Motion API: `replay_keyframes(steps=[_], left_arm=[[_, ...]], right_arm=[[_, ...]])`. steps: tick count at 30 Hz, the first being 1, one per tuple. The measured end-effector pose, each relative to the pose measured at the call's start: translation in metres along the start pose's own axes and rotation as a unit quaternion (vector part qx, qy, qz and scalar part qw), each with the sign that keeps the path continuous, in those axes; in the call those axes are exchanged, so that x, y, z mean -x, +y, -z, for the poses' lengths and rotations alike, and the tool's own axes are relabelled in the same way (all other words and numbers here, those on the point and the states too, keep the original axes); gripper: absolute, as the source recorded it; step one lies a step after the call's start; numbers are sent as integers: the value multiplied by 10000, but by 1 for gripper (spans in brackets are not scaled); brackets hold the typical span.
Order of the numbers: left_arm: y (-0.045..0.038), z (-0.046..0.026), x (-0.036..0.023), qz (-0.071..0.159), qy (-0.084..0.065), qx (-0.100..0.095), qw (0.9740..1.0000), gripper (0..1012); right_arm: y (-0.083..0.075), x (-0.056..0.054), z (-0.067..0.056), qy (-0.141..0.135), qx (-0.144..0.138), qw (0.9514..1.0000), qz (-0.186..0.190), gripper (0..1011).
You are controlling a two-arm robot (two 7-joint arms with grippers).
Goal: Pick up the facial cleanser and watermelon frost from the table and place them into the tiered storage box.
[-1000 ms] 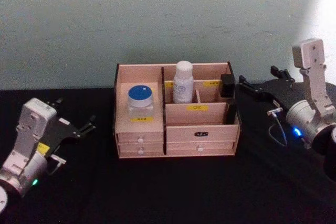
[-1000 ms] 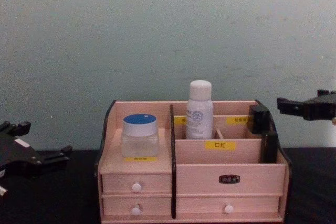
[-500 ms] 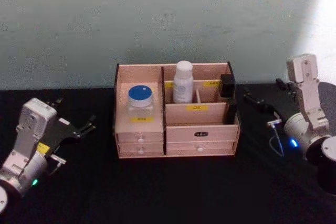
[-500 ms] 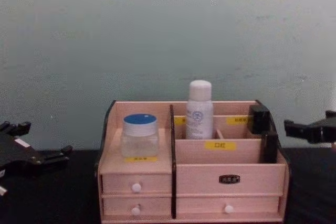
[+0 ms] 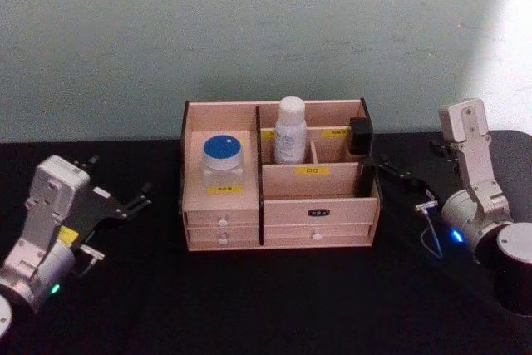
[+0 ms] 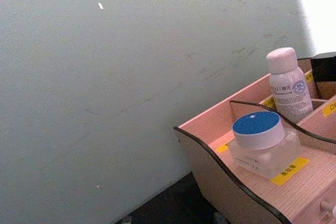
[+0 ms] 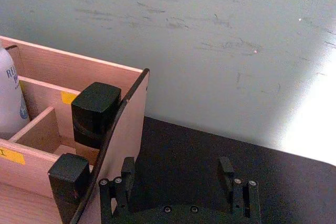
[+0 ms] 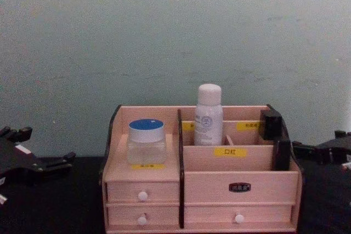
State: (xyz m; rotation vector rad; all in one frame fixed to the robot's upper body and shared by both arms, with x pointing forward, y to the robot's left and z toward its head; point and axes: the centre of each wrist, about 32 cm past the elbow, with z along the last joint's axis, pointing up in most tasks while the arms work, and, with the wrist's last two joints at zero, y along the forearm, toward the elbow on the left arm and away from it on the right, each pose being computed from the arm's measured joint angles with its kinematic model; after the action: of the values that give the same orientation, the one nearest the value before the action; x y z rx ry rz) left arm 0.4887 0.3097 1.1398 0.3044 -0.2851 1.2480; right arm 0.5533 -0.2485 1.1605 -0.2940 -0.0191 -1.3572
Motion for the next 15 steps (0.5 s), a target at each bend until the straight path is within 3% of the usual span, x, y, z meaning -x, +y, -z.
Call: replay_keyframes(steps=[15], left_arm=[[0,0,0,0,0,0,10000,1001]], right_arm=[[-2,-9,-14,3,-23,10000,-11,1002]])
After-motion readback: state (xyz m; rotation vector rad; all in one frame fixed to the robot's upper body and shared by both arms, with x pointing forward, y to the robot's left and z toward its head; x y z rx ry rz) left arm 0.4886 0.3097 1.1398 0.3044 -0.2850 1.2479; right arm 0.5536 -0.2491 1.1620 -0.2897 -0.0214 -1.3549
